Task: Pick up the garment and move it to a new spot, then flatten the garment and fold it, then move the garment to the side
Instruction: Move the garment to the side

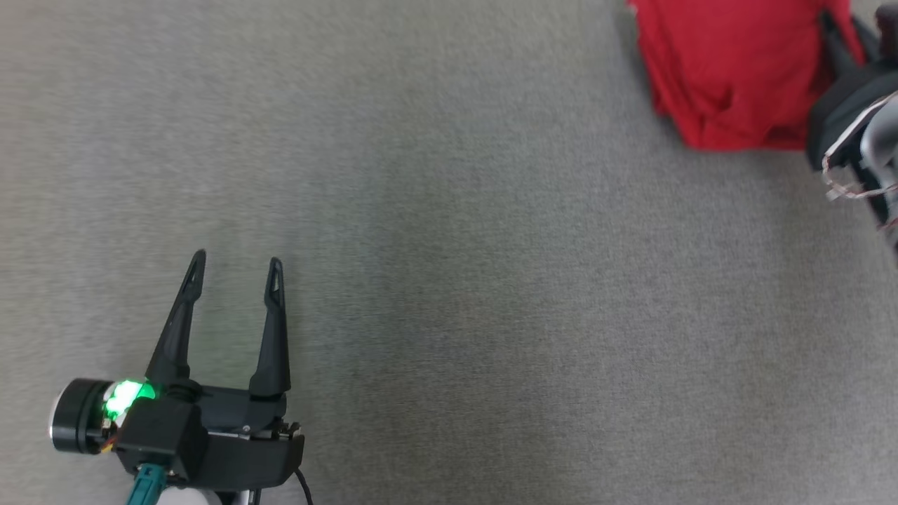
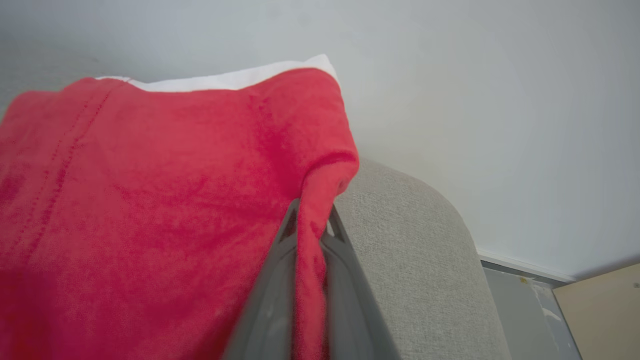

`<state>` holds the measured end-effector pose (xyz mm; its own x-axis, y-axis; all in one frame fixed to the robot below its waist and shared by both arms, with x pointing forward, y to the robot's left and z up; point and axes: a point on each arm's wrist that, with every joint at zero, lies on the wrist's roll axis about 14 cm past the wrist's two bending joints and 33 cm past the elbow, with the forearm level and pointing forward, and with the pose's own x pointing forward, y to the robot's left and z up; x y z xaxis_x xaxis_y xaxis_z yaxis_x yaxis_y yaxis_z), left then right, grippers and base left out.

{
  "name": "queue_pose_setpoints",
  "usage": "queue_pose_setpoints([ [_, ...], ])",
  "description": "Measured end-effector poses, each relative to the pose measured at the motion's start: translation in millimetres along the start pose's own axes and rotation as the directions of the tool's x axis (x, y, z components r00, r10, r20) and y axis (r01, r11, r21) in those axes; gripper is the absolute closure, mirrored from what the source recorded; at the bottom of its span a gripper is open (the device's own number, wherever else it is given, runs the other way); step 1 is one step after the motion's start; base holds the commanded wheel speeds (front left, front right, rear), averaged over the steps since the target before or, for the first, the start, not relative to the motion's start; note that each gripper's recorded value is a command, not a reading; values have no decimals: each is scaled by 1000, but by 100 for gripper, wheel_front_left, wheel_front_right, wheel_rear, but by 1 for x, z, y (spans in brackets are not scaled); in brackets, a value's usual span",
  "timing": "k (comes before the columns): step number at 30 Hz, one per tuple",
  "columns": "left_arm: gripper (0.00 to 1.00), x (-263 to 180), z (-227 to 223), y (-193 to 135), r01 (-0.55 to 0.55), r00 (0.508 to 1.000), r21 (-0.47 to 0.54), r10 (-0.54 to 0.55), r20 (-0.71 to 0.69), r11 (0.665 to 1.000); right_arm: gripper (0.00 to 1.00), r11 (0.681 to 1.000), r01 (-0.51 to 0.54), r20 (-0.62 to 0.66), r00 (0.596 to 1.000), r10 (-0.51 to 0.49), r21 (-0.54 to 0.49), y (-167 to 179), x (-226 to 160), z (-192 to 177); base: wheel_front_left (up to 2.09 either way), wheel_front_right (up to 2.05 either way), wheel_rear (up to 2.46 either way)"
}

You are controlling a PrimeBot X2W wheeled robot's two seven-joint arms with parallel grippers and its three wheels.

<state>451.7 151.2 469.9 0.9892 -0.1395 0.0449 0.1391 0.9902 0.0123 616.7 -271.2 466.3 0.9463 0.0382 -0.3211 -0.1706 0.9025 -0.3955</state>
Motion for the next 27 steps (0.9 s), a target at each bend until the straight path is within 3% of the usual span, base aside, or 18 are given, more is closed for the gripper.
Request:
queue_pose_setpoints([
  [11,0,35,-17,-30,124,992,14,-124,32,992,100,977,129,-80,986,-145,-169,-86,2,-26,0,0,0],
  [21,0,50,-36,-50,187,982,1,-187,37,982,100,946,183,-143,964,-226,-266,-129,-1,-43,0,0,0],
  [26,0,53,-42,-54,201,979,-5,-200,35,980,100,944,186,-163,958,-236,-274,-133,0,-52,0,0,0],
  [27,0,53,-42,-54,200,979,-4,-200,35,980,91,944,186,-163,958,-236,-273,-132,1,-53,0,0,0],
])
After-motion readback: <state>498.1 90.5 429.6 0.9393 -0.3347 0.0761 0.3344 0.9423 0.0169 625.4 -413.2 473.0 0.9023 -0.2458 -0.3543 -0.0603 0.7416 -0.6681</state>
